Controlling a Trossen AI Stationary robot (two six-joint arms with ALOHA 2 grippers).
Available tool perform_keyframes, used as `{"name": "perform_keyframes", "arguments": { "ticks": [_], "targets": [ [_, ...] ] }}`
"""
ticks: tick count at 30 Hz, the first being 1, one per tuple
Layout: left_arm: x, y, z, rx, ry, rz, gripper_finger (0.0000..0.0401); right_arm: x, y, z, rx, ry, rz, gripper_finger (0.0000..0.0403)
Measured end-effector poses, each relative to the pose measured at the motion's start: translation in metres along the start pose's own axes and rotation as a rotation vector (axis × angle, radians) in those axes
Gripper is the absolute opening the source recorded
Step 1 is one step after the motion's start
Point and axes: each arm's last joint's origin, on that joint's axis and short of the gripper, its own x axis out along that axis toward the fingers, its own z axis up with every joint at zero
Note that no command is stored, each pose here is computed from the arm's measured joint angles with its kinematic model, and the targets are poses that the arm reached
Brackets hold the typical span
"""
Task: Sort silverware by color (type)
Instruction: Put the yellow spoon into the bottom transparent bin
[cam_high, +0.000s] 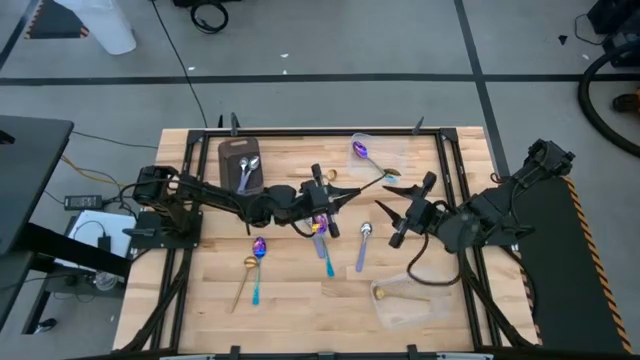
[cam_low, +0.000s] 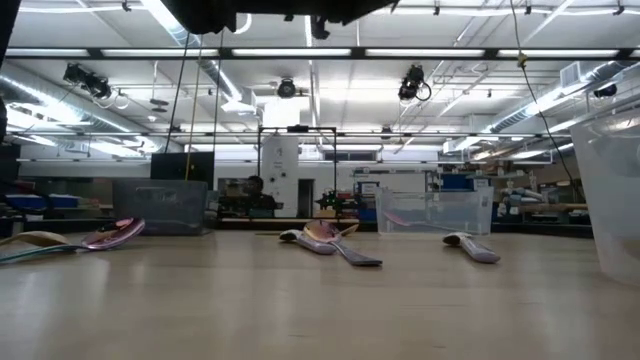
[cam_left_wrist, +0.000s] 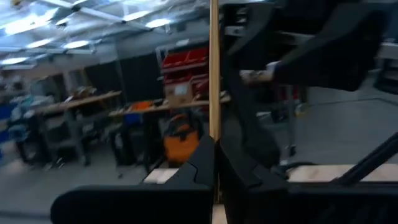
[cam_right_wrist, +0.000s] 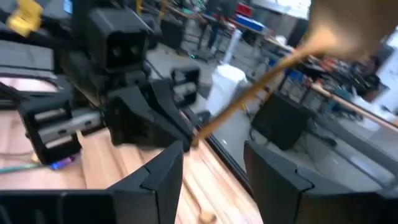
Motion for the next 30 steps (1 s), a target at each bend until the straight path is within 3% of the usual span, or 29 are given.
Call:
{"name": "perform_keyframes", "arguments": {
  "ticks": [8, 12, 16, 22, 30],
  "targets": [
    [-0.001, -0.003, 0.01, -0.012, -0.13, -0.168, 0.0012, 0.01, -0.003, 0.021, -0.034, -0.124, 0.126, 0.0179],
    [-0.001, -0.003, 0.013, -0.018, -0.161, -0.185, 0.0012, 0.01, -0.003, 0.028, -0.054, -0.197, 0.199, 0.0179],
    [-0.001, -0.003, 0.013, -0.02, -0.169, -0.184, 0.0012, 0.008, -0.004, 0.035, -0.057, -0.256, 0.2, 0.017],
    [-0.002, -0.003, 0.014, -0.023, -0.181, -0.186, 0.0014, 0.004, -0.006, 0.042, -0.066, -0.315, 0.186, 0.0134],
    [-0.002, -0.003, 0.015, -0.02, -0.185, -0.186, 0.0015, 0.003, -0.006, 0.044, -0.082, -0.328, 0.18, 0.0056]
  ]
}}
